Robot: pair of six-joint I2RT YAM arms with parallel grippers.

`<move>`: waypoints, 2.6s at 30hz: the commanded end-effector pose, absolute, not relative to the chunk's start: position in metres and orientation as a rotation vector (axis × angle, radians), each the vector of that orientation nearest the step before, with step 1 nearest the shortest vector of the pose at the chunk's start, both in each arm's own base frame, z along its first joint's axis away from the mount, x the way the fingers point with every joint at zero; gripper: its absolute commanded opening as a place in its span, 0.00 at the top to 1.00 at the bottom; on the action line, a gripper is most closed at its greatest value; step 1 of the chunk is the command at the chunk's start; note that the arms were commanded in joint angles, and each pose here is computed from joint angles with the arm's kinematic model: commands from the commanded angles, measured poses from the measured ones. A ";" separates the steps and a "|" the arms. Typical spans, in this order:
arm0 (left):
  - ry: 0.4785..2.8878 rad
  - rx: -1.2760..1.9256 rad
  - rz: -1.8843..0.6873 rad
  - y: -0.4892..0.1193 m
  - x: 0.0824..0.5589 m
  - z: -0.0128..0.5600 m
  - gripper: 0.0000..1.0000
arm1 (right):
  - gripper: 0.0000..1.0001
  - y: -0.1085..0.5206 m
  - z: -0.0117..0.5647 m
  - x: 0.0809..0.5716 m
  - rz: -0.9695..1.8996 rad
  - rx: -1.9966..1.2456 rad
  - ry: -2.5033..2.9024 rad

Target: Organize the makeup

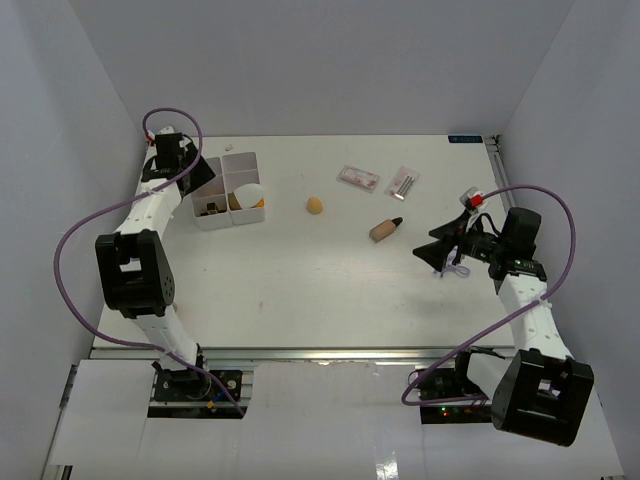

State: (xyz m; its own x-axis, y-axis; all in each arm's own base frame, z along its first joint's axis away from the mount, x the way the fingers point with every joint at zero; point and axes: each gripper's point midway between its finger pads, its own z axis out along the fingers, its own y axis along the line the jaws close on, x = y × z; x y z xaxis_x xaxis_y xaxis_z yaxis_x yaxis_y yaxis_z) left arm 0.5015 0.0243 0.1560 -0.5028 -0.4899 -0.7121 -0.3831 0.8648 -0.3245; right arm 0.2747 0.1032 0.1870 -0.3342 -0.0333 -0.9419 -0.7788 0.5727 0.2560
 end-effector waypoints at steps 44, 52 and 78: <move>1.805 0.088 -0.789 -0.099 0.288 0.242 0.02 | 0.53 0.367 0.056 0.495 0.412 -1.025 2.113; 1.792 0.198 -0.942 -0.123 0.277 0.243 0.02 | 0.87 0.365 0.088 0.482 0.471 -1.048 2.064; 1.746 0.524 -1.200 -0.296 0.253 0.247 0.03 | 0.90 0.284 0.248 0.253 1.616 -1.173 1.609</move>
